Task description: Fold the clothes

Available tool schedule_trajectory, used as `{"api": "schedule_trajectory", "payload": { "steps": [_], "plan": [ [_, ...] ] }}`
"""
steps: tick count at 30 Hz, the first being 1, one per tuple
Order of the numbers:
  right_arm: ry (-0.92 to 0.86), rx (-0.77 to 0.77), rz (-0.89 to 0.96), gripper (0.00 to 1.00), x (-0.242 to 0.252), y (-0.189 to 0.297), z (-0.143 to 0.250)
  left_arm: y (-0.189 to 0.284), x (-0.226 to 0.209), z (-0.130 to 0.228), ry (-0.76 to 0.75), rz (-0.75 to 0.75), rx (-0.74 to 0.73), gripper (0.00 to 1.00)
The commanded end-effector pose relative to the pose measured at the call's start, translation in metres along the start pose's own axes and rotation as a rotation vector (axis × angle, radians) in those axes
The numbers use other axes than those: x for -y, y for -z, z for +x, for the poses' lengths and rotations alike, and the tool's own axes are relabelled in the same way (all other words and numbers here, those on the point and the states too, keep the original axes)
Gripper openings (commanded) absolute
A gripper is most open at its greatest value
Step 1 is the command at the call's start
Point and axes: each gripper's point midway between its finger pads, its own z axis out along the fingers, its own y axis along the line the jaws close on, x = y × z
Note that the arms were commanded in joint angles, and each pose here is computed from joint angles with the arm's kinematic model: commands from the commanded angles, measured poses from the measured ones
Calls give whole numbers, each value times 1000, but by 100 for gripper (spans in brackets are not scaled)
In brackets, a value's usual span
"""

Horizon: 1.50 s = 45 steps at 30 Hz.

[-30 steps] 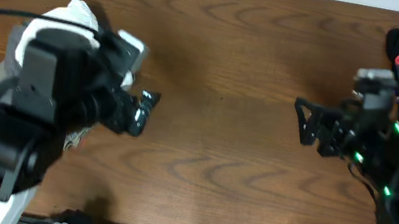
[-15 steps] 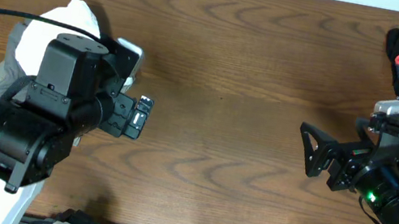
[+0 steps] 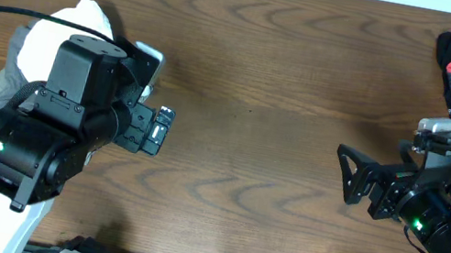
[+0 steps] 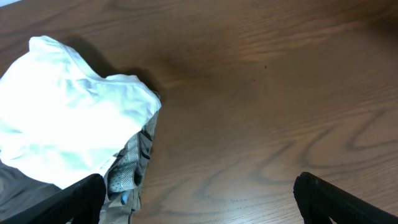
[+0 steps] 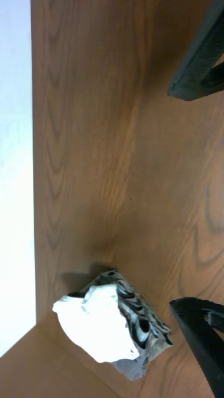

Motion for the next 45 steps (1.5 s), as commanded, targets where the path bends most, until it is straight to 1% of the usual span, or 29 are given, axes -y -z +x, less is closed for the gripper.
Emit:
{"api": "schedule_trajectory", "payload": {
  "steps": [1, 5, 9, 14, 17, 20, 22, 28, 33, 39, 45],
  "plan": [
    [-22, 12, 12, 99, 2, 3, -4, 0, 0, 0, 5, -7, -3, 98],
    [-23, 7, 13, 99, 2, 3, -2, 0, 0, 0, 5, -7, -3, 98],
    [-35, -38, 31, 99, 6, 3, 9, 0, 0, 0, 5, -7, -3, 98],
    [-22, -35, 96, 99, 17, 4, 9, 0, 0, 0, 5, -7, -3, 98],
    [2, 14, 127, 99, 21, 9, 2, 0, 0, 0, 5, -7, -3, 98],
    [84, 106, 153, 99, 24, 19, -9, 0, 0, 0, 5, -7, -3, 98],
    [142, 150, 171, 99, 27, 26, -8, 0, 0, 0, 5, -7, -3, 98],
    [143, 202, 243, 99, 49, 34, 28, 0, 0, 0, 5, -7, -3, 98],
    [123, 242, 329, 99, 74, 30, 67, 0, 0, 0, 5, -7, -3, 98],
    [118, 265, 344, 99, 87, 20, 105, 0, 0, 0, 5, -7, -3, 98],
    [113, 235, 347, 99, 99, -1, 138, 0, 0, 0, 5, -7, -4, 98]
  ]
}}
